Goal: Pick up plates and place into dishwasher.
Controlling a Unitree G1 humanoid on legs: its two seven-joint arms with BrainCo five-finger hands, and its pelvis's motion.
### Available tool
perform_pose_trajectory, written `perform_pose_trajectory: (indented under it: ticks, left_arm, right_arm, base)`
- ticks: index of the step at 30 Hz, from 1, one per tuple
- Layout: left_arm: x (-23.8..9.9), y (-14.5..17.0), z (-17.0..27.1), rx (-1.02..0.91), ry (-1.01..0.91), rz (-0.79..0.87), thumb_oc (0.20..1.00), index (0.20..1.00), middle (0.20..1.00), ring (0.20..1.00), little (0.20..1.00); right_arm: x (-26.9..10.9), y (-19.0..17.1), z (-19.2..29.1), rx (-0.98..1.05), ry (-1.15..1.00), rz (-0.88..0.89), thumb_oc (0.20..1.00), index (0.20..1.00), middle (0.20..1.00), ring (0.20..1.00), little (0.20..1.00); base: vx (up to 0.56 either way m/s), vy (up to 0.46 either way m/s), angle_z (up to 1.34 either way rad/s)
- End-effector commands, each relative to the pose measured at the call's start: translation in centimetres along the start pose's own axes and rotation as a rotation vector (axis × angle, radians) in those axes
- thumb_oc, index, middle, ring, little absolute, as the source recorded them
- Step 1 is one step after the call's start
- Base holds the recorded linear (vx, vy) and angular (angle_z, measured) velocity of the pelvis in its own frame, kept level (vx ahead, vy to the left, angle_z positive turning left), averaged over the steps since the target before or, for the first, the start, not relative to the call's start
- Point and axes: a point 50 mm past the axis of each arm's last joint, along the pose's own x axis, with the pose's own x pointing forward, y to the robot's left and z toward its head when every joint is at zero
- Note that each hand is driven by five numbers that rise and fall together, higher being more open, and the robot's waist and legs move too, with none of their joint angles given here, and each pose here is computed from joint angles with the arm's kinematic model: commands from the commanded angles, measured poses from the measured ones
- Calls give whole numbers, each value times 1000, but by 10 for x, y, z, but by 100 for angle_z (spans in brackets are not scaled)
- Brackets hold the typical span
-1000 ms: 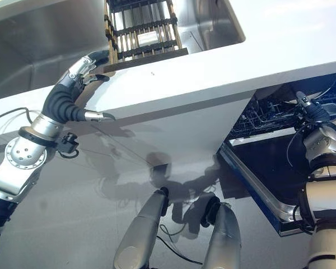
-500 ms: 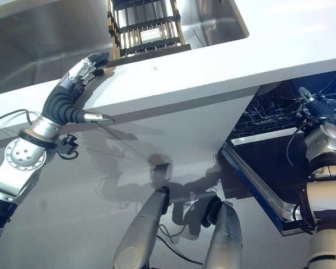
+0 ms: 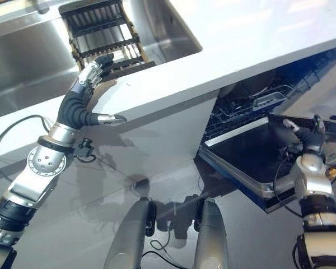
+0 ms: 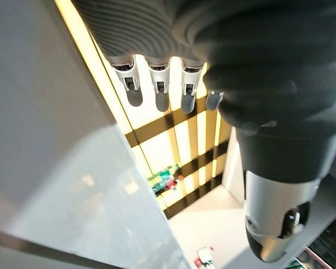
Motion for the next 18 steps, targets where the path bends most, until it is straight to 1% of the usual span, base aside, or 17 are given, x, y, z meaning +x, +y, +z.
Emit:
perform_pose_trajectory:
  ticks: [1,6,10,12,14,15,16,18]
  left_arm:
    - [-9,-12,0,-39,-14,48,1000,1000,1000,1000,1000]
    - [-5,-15,0,-54,-33,51,1000,1000,1000,1000,1000]
    - [3,-24,0,-83,-40,20,1000,1000,1000,1000,1000]
    - [7,-26,2,-94,-47,0,1000,1000,1000,1000,1000]
    - [12,-30,4,-110,-57,-35,1000,1000,1000,1000,1000]
    - [14,-31,5,-115,-62,-44,1000,1000,1000,1000,1000]
    - [15,-31,5,-120,-68,-55,1000,1000,1000,1000,1000]
    - [18,-30,6,-124,-79,-64,1000,1000,1000,1000,1000]
  right_arm:
    - [-5,-7,5,34,-82,-34,1000,1000,1000,1000,1000]
    - [-11,-23,-28,136,34,-164,1000,1000,1000,1000,1000]
    - [-13,-29,-63,263,209,-183,1000,1000,1000,1000,1000]
    - [-14,-25,-73,349,267,-160,1000,1000,1000,1000,1000]
    - [-15,-6,-80,587,337,-63,1000,1000,1000,1000,1000]
    - [-16,3,-83,666,361,-26,1000,1000,1000,1000,1000]
    - [-18,15,-83,774,357,33,1000,1000,1000,1000,1000]
    - [-21,34,-81,875,353,133,1000,1000,1000,1000,1000]
  base:
    - [-60,88,-15]
    - [-44,34,-14]
    - [-28,-22,-8]
    - [-25,-49,4]
    - [-27,-62,1]
    - [-17,-56,-3]
    - [-18,-52,-2]
    - [-24,-50,-2]
